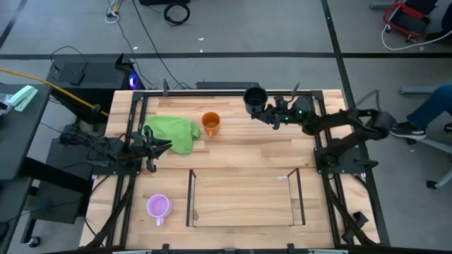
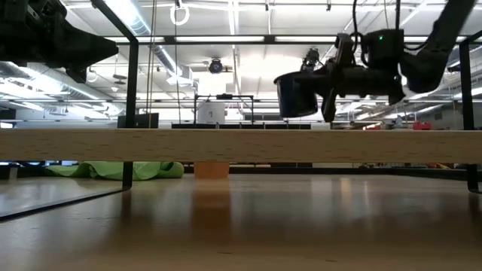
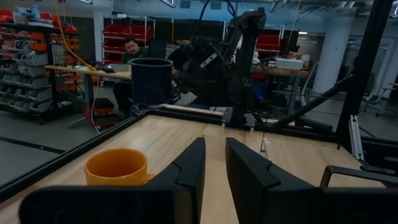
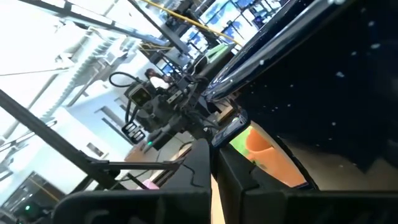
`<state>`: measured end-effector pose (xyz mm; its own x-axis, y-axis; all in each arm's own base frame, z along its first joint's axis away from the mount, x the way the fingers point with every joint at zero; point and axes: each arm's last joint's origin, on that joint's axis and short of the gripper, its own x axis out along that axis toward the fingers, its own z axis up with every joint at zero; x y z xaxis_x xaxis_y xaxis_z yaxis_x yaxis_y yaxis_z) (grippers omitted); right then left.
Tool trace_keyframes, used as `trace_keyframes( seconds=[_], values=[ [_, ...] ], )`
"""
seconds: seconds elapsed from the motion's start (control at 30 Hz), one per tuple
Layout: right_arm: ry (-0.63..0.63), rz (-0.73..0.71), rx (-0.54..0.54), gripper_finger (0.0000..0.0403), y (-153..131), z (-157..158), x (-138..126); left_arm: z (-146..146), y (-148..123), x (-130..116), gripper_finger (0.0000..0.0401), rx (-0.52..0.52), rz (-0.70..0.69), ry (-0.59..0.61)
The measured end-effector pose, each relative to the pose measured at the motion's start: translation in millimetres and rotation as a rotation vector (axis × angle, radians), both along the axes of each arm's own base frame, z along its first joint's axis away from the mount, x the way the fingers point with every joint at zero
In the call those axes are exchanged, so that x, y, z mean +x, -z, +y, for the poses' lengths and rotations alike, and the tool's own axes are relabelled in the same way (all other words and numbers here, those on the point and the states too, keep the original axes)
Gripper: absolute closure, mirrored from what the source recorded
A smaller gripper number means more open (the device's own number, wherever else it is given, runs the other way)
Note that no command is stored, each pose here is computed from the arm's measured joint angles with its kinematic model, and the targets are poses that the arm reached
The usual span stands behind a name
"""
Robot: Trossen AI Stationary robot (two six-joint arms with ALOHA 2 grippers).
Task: Stack small to large cups/mugs on shelf
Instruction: Put the dark blue mug on the shelf
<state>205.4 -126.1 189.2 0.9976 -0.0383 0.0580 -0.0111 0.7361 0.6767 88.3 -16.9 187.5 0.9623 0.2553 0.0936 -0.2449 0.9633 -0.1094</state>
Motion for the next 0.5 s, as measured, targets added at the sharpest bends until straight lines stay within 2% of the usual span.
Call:
trace_keyframes(
  seconds=[0.2,0.5],
  values=[
    [-0.023,-0.010,-0.029,0.0395,-21,13,-9,0,0,0,0.0337,0.000,0.000,0.000],
    [-0.067,-0.014,-0.027,0.0395,-36,32,-15,0,0,0,0.0334,0.000,0.000,0.000]
  ],
)
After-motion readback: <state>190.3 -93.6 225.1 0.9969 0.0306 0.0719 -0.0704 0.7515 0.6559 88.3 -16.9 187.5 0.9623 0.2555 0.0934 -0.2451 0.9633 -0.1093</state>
